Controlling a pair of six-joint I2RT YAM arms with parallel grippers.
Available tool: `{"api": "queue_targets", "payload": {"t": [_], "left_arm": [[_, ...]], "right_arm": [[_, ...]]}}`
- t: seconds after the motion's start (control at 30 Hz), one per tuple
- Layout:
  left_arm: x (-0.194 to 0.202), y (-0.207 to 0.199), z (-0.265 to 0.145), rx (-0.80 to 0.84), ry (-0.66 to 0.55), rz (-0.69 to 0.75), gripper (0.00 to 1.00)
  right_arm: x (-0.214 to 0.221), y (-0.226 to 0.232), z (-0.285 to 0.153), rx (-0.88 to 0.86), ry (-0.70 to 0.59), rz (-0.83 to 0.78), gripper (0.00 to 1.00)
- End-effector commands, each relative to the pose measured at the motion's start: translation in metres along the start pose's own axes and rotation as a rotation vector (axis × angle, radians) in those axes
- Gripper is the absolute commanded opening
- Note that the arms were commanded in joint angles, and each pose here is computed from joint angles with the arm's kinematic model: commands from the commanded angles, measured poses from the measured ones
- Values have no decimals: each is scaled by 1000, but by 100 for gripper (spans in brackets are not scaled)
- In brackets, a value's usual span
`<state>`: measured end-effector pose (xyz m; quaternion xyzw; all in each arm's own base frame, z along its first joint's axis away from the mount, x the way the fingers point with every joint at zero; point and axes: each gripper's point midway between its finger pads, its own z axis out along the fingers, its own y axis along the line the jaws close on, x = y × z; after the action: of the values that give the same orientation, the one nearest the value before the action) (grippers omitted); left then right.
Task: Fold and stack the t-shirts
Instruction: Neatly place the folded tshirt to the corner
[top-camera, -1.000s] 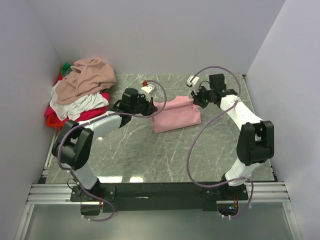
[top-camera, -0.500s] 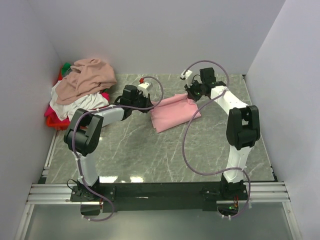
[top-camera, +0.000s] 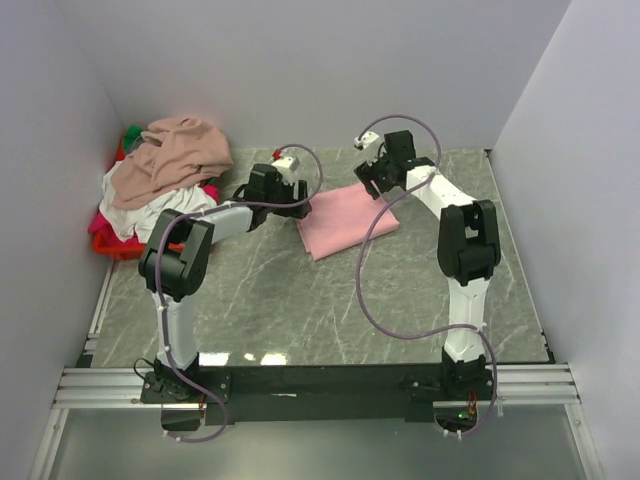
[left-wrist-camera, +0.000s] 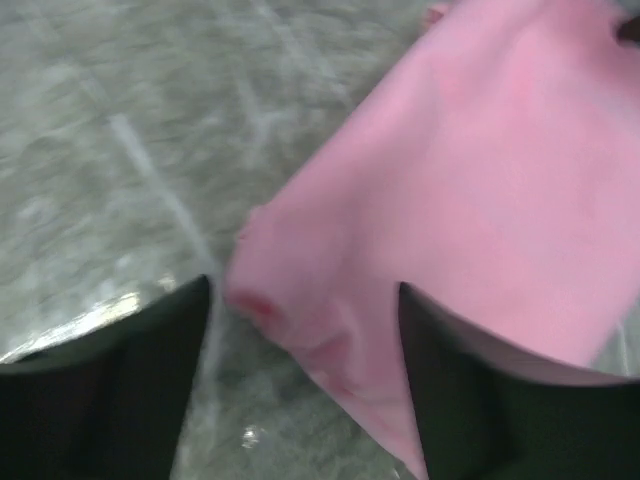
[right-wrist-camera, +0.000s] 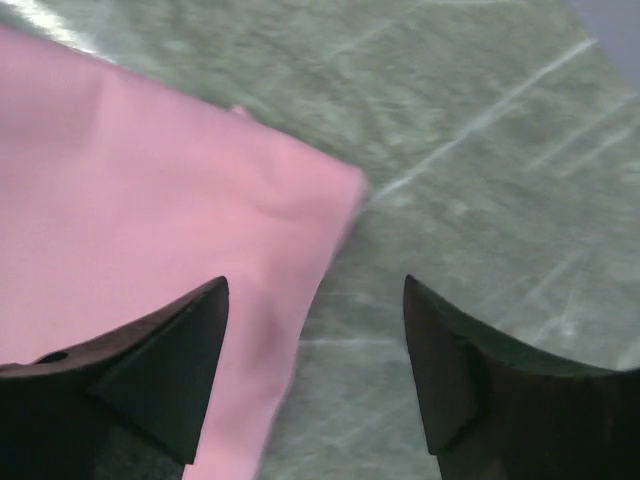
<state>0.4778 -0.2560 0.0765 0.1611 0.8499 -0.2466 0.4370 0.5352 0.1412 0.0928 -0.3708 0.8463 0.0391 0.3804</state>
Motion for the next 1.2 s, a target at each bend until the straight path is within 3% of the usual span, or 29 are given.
{"api": "queue_targets", "payload": {"t": [0.0,0.13,0.17,0.2,0.27,0.33,0.5,0.67,0.77,0.9,0.97,1.03,1.17], "left_arm": [[-40,37,-5,-224,-96,-81,85],[-86,53,-41,-360,-239,-96,98],[-109,48,-62,-364,-300,-86,99],[-106,46,-71,-367,-299,-85,99],[-120,30,-97,-310,-335,-80,99],[-92,17,-102,-230,-277,-109,99],[-36,-17,-118,-71,-132,-233,94],[-24,-41,-152,9,-142,-297,91],[-17,-41,-173,-16,-152,-287,92],[-8,-44,-190,-19,-154,-285,92],[-6,-48,-197,-10,-164,-289,92],[-6,-49,-202,-5,-177,-288,91],[-4,-51,-220,-24,-189,-276,91]], "right_arm": [[-31,-41,-5,232,-62,103,80],[-44,-56,-22,268,-111,271,83],[-41,-54,-26,238,-109,294,83],[-38,-58,-35,205,-115,320,83],[-23,-26,-37,7,-88,347,83],[-2,-4,-43,-131,-55,392,83],[34,27,-31,-272,65,499,83],[48,33,-8,-318,155,575,83],[63,47,2,-380,222,630,76],[72,58,0,-432,276,672,62],[74,60,0,-442,289,680,42],[75,57,-6,-449,305,700,1],[79,24,-25,-373,280,720,0]]}}
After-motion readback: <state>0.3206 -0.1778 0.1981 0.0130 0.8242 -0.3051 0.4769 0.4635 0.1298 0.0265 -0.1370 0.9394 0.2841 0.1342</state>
